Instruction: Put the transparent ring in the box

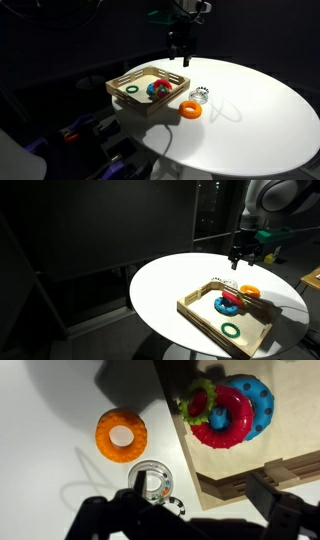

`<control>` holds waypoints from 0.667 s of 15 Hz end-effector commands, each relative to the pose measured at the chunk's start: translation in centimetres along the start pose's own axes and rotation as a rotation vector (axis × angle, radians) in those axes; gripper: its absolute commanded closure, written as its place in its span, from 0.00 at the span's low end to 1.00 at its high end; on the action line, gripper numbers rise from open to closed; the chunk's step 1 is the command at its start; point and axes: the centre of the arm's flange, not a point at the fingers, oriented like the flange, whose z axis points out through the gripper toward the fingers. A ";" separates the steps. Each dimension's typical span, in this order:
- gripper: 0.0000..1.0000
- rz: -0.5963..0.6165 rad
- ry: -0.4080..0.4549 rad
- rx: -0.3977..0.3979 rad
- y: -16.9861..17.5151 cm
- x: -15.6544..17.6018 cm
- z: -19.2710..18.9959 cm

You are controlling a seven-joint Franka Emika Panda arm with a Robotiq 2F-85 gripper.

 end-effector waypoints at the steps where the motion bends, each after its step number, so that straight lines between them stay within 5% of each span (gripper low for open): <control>1: 0.00 -0.024 0.007 0.025 0.6 1.8 0.3; 10: 0.00 -0.013 0.004 0.009 0.4 1.0 0.6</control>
